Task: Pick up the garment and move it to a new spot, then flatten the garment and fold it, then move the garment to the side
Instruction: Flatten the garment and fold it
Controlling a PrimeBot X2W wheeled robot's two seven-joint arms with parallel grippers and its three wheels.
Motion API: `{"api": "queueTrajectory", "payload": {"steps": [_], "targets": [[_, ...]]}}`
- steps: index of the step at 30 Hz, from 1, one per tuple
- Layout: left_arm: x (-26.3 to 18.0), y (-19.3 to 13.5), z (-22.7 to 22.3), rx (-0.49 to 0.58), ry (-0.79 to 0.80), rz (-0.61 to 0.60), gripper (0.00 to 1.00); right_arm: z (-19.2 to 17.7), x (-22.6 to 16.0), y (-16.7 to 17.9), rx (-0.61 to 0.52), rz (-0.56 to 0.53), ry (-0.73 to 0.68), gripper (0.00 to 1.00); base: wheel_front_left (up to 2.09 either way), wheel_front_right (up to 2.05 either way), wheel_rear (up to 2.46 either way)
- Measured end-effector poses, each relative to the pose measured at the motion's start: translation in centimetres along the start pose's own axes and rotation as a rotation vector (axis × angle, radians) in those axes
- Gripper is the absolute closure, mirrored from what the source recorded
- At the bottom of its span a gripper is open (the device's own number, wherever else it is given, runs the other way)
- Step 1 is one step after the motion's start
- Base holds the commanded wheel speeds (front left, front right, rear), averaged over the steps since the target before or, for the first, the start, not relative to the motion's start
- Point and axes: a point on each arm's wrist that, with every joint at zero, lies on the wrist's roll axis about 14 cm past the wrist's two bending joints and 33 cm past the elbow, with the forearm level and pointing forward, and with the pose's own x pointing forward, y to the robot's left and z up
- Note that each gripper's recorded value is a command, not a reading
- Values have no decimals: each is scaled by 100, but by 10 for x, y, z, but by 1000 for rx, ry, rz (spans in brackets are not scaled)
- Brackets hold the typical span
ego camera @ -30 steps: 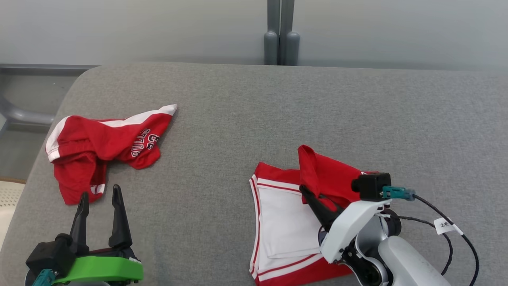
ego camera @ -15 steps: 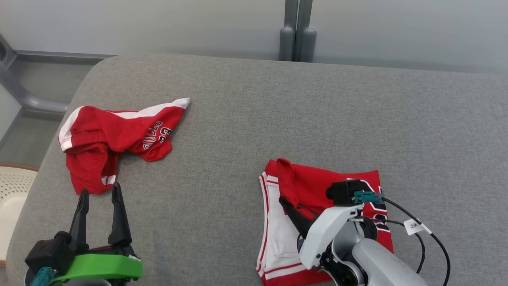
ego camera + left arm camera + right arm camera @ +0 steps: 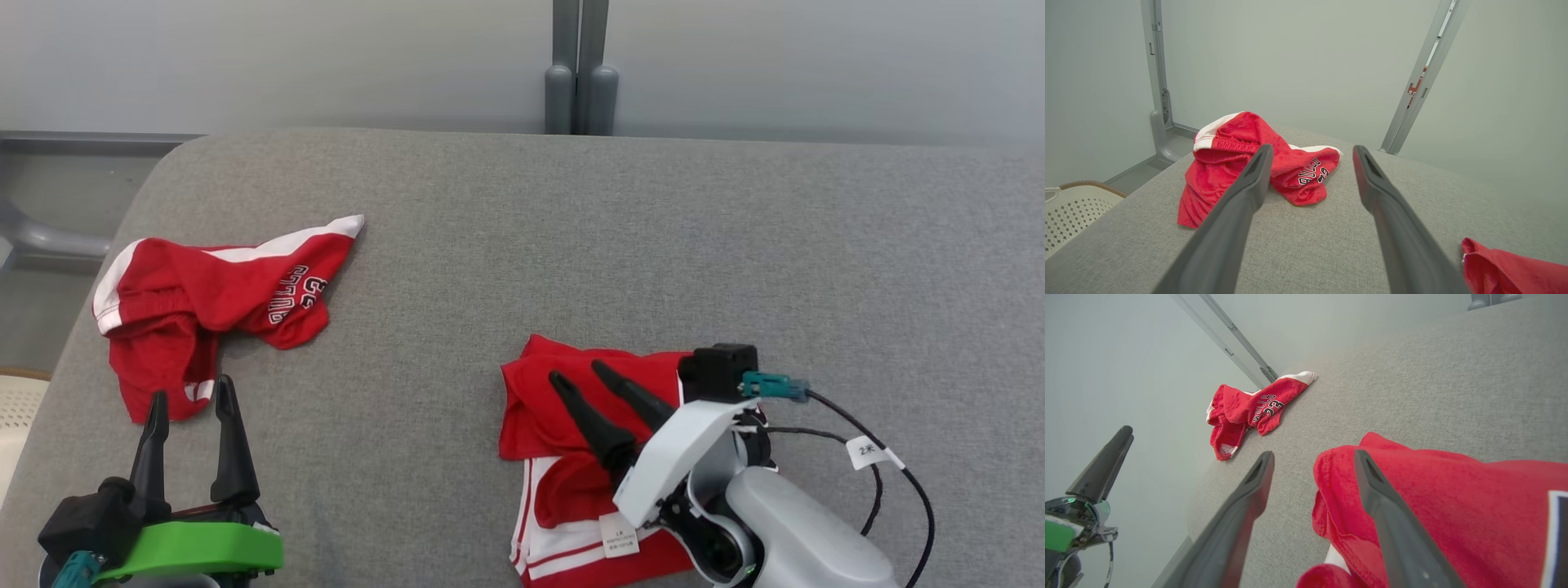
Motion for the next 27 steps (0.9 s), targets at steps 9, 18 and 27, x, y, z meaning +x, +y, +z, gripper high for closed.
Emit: {"api": "queueTrajectory", "payload": {"steps": [9,18,27], "targets": [[5,-12,1,-6,-6,-36,0,92,-42,-55,-122,-130,-285,0,0,0,0],[12,-21,4,-9,-19,-57,0,116,-104,-128,-249,-389,-348,0,0,0,0],[14,-24,3,-10,-18,-66,0,97,-98,-118,-218,-384,-307,62,0,0,0]]}}
